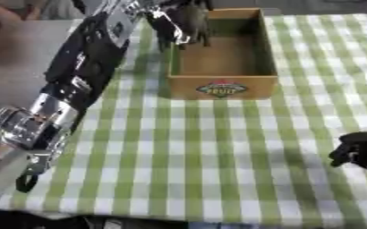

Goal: Pick up objects on the table and place them in the box.

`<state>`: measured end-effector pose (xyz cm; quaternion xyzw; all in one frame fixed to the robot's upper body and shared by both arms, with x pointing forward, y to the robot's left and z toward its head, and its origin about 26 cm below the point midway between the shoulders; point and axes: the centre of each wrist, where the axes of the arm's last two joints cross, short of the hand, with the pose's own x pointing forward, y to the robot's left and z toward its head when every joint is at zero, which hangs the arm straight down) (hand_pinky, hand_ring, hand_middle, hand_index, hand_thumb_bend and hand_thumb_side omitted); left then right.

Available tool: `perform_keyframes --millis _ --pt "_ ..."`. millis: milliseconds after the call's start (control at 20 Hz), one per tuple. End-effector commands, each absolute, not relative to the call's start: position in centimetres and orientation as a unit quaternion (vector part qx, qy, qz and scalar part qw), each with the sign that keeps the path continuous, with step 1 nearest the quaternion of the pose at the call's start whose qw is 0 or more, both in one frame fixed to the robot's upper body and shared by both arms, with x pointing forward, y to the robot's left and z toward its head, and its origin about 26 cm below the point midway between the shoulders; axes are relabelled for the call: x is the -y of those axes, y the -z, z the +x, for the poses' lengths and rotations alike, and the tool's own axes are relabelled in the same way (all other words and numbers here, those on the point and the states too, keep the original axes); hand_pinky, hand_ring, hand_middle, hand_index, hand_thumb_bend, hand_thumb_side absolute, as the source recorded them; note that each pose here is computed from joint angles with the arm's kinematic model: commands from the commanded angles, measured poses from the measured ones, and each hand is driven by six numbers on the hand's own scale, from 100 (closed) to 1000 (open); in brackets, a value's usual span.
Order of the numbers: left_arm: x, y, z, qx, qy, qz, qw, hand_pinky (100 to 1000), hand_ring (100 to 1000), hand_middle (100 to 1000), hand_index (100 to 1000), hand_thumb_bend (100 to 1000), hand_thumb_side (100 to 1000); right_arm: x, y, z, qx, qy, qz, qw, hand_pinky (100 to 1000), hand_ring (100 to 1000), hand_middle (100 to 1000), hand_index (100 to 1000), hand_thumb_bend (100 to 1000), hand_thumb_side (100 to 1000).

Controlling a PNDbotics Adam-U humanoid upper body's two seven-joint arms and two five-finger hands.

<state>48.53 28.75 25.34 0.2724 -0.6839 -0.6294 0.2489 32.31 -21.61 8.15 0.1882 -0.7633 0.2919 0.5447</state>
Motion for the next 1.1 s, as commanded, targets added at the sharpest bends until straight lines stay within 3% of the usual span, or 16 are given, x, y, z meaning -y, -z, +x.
perform_keyframes --millis 50,800,1100 --pt "-28.0 -27.1 48.3 0.691 0.627 0.288 0.215 409 100 103 752 342 100 21.6 -9.0 32.5 0.769 -0.301 0.188 0.533 567 610 545 703 100 911" --pt "-27.4 -23.4 48.7 0.690 0.607 0.339 0.198 426 100 129 774 370 100 21.1 -9.3 32.6 0.769 -0.306 0.193 0.527 566 610 545 702 100 923" --pt "-27.8 -21.7 48.9 0.684 0.601 0.364 0.195 451 153 175 806 384 100 21.0 -9.4 32.7 0.769 -0.308 0.192 0.525 566 610 545 702 100 928"
